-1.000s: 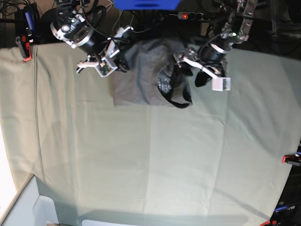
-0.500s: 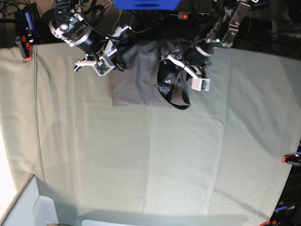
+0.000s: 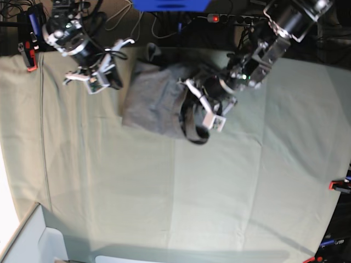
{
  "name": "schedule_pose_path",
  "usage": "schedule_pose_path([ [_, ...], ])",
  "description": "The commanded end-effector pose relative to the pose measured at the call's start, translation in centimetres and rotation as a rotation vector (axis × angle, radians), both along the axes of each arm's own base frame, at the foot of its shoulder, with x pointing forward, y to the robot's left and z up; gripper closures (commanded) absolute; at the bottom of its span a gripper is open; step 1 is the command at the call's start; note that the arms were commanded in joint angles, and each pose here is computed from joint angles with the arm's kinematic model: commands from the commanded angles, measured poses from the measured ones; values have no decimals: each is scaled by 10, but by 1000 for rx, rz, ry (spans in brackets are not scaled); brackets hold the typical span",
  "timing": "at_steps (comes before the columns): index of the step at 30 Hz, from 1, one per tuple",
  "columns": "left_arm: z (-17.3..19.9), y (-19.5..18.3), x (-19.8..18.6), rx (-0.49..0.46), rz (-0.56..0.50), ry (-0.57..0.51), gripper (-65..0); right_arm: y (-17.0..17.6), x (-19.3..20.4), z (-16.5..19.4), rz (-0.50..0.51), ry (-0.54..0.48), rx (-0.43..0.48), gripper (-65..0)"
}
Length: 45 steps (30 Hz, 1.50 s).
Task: Layout the t-shirt on the table in an organized manner, then fold the t-shirt properly
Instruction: 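Grasp the folded bundle with both grippers and fold it over once more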
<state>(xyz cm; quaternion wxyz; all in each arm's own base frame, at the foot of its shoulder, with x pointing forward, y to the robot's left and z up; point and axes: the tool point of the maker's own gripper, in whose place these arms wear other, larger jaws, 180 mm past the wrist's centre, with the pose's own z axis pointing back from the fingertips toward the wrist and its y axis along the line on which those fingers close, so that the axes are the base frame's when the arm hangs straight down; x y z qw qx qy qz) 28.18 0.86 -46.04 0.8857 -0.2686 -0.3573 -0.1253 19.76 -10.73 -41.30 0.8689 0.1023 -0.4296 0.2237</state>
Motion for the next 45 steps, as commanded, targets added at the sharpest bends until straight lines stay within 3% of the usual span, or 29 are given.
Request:
schedule_pose_path([
  [1, 20, -4, 24, -8, -19, -83, -2, 1, 5, 10, -3, -39, 24, 0],
  [11, 35, -66, 68, 195, -401, -230, -2, -61, 12, 16, -196, -65, -32, 0],
  [18, 46, -135, 48, 162, -768, -258, -2, -71, 9, 16, -232, -63, -40, 0],
  [24, 33, -161, 37, 304, -958, -344, -5, -78, 7, 15, -251, -61, -50, 0],
  [29, 24, -163, 38, 389, -1005, -370, -39, -79, 7, 16, -250, -61, -52, 0],
  [31, 23, -161, 40, 398, -1006, -373, -120, -79, 7, 15, -251, -60, -51, 0],
  [35, 26, -162, 40, 391, -1004, -378, -347, -77, 7, 14, -249, -57, -47, 0],
  [37, 34, -164, 47, 375, -980, -390, -414, -76, 7, 14, -247, -57, -45, 0],
  [45, 100, -158, 87, 266, -836, -527, -422, -76, 5, 13, -247, -52, -46, 0],
])
